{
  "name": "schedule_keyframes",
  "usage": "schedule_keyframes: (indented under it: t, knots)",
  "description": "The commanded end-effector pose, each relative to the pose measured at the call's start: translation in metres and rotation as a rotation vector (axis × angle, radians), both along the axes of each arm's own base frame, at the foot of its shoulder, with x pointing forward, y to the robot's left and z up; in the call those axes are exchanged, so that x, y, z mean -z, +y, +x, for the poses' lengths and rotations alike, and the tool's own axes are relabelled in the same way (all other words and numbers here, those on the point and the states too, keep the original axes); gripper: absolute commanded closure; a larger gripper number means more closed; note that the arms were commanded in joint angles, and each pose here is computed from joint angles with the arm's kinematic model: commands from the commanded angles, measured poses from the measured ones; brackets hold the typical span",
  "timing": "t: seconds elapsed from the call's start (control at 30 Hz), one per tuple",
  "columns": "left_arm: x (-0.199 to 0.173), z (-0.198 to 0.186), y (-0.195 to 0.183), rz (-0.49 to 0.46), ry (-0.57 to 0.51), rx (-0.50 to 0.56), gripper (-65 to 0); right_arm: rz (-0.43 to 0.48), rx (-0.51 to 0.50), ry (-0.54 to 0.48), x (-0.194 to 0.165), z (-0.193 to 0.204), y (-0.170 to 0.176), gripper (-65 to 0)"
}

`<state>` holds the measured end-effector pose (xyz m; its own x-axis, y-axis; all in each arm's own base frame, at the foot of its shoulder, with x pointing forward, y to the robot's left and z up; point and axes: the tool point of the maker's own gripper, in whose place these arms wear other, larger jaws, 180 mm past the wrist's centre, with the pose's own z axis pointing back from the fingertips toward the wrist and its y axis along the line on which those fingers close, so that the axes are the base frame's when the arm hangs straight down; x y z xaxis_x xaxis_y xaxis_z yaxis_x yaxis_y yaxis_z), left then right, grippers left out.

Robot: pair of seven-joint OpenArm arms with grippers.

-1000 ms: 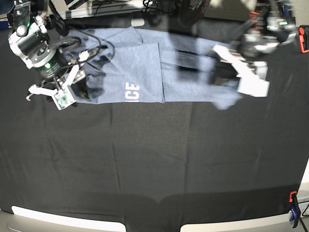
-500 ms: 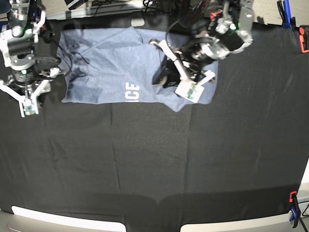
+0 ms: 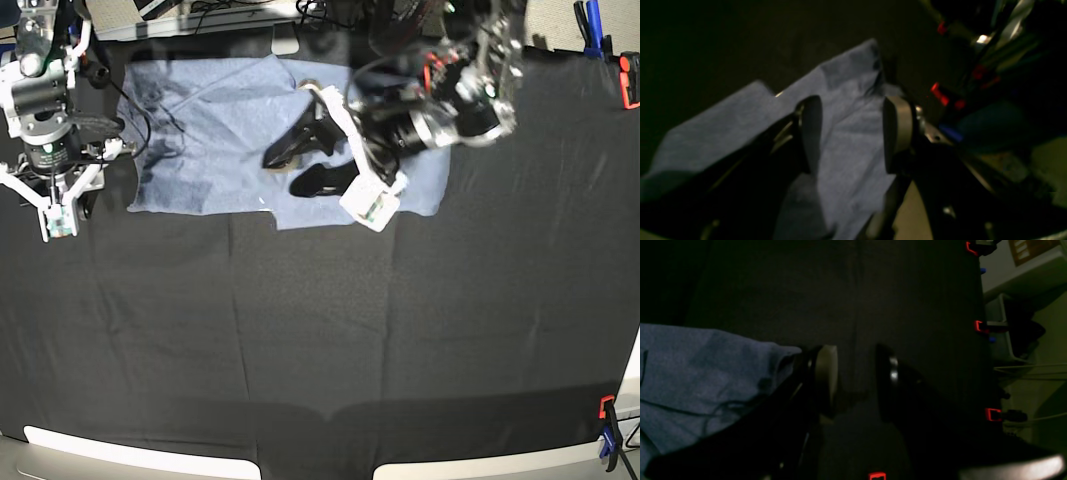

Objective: Layout the t-shirt on the table in an organized manner, then fold the t-shirt properly
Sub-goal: 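Grasp the shirt end with the left gripper and fold it toward the right gripper, then release the left gripper and grasp the other shirt end with the right gripper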

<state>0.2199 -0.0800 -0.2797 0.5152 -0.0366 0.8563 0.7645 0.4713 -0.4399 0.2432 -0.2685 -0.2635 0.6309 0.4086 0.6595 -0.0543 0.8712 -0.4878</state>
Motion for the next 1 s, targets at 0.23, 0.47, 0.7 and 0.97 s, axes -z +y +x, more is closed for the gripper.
schedule_keyframes:
  t: [0.23, 0.47, 0.7, 0.97]
  knots:
    - [0.026, 0.018, 0.048, 0.267, -0.109, -0.052, -26.9, -0.010, 0.015, 0.133, 0.037, -0.035, -0.011, -19.1]
    - [0.040, 0.027, 0.091, 0.406, -0.157, -0.103, -26.9, 0.094, 0.017, 0.187, 0.051, -0.062, -0.010, -19.1]
    - [0.034, 0.049, 0.139, 0.428, -0.179, -0.275, -26.9, 0.299, 0.086, 0.179, 0.063, -0.064, -0.051, -31.6]
    - [0.026, 0.066, 0.190, 0.364, -0.140, -0.444, -26.9, 0.696, 0.003, 0.272, 0.115, -0.062, -0.037, -31.6]
